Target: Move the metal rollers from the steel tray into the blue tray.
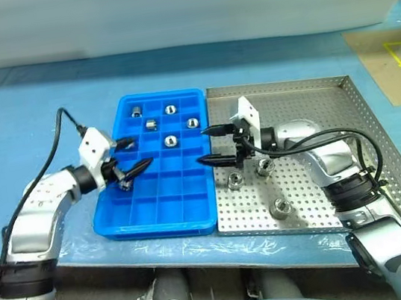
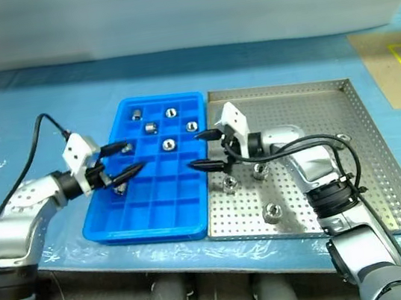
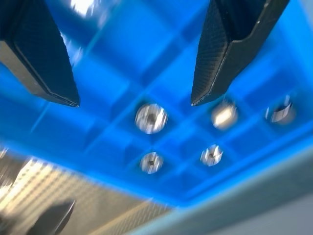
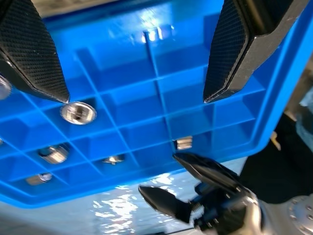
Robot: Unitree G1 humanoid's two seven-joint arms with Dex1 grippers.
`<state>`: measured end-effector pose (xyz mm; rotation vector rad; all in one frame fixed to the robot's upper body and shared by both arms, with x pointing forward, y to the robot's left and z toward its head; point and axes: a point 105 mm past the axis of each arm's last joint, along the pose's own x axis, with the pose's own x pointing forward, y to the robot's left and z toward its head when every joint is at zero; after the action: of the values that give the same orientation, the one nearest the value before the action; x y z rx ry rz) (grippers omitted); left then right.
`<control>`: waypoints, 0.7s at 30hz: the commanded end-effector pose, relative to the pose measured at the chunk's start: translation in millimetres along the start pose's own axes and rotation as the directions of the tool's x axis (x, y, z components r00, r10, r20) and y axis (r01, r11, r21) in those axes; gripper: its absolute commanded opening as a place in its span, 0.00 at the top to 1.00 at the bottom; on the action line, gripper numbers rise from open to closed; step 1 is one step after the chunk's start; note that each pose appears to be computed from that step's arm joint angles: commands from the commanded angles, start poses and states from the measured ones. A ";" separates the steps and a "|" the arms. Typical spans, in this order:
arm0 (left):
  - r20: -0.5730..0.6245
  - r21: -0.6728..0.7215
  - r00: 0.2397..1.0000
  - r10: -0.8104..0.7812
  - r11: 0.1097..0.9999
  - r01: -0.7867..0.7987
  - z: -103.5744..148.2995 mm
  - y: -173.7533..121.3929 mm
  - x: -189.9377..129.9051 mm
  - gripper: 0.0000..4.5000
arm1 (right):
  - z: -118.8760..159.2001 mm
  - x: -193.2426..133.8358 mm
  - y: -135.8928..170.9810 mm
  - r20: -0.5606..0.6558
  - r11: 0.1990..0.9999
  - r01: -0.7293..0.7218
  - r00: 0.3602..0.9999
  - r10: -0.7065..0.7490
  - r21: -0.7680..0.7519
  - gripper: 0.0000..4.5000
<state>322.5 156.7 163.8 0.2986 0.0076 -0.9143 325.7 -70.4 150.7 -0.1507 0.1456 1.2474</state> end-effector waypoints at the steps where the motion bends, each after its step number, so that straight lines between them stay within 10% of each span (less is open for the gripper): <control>1: 0.084 0.034 0.987 -0.140 0.990 0.138 28.5 -14.1 22.3 0.15 | 22.0 -24.9 3.9 0.050 0.999 0.022 0.999 -0.020 -0.038 0.00; 21: 0.023 0.165 0.815 -0.578 0.807 0.568 33.4 -92.8 188.8 0.15 | 1.7 -134.6 20.8 -0.017 0.822 0.569 0.822 -0.569 -0.004 0.00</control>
<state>363.7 -50.1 143.6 0.3730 -0.0125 -1.5065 269.7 -189.2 163.3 -0.1646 0.1594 0.6607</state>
